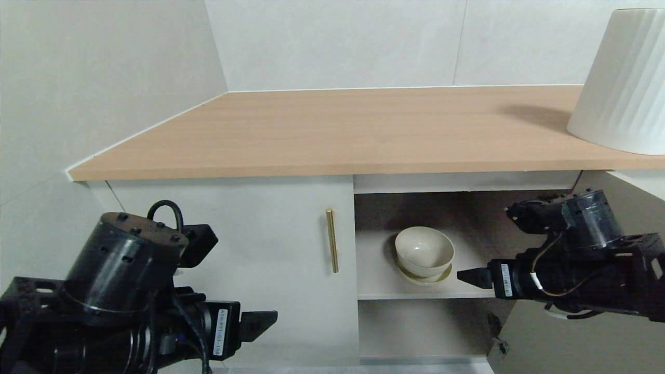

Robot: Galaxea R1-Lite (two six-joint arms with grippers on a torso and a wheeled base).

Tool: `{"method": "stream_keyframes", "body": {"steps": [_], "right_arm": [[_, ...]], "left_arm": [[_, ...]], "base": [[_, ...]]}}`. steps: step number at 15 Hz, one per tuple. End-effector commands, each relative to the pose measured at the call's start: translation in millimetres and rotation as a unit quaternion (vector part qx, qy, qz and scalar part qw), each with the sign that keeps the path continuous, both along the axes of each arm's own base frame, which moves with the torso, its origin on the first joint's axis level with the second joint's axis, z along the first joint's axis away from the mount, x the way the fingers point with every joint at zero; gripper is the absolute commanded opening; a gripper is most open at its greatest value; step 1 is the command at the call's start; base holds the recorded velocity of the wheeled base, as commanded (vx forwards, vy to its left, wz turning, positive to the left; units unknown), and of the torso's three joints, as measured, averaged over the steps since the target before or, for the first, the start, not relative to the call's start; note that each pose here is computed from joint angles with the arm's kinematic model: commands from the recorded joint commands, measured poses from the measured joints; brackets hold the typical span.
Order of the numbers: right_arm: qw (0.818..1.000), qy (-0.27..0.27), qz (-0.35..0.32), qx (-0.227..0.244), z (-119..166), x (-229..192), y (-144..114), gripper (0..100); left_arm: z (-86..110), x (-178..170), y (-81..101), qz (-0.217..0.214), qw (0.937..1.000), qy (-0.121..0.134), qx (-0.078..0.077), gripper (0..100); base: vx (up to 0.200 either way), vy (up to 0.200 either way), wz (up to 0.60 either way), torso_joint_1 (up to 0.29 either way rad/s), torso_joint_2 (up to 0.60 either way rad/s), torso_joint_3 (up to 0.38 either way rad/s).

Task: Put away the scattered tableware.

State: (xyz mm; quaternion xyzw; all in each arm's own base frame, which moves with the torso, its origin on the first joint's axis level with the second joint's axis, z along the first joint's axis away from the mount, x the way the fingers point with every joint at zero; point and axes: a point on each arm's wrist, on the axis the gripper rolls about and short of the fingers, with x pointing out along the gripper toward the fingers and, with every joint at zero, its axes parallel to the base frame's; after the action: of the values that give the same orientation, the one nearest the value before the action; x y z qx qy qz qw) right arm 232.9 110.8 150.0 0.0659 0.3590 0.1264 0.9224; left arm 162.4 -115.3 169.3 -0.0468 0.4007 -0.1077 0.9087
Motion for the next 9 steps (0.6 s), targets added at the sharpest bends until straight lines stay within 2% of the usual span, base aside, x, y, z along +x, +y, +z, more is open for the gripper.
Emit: {"method": "stream_keyframes", "body": {"steps": [1, 4, 8, 9], "right_arm": [[0.999, -0.024, -0.005, 0.029, 48, -31, -10, 100], [1.000, 0.008, -0.002, 0.022, 57, -45, -11, 100], [1.000, 0.007, -0.021, -0.002, 59, -54, -16, 100], [1.000, 0.009, -0.022, -0.003, 58, -53, -16, 100]], "left_arm": [[7.3, -10, 8.7, -0.001, 0.9998, -0.019, -0.010, 100], [5.4, -12, 8.0, -0.006, 0.9998, -0.016, -0.008, 100], [3.4, -13, 7.6, -0.009, 0.9999, -0.013, -0.006, 100], [3.4, -13, 7.6, -0.009, 0.9999, -0.013, -0.006, 100]], "base": [[0.000, 0.000, 0.00, 0.000, 0.00, 0.000], [0.000, 0.000, 0.00, 0.000, 0.00, 0.000], [0.000, 0.000, 0.00, 0.000, 0.00, 0.000], [-0.200, 0.000, 0.00, 0.007, 0.00, 0.002]]}}
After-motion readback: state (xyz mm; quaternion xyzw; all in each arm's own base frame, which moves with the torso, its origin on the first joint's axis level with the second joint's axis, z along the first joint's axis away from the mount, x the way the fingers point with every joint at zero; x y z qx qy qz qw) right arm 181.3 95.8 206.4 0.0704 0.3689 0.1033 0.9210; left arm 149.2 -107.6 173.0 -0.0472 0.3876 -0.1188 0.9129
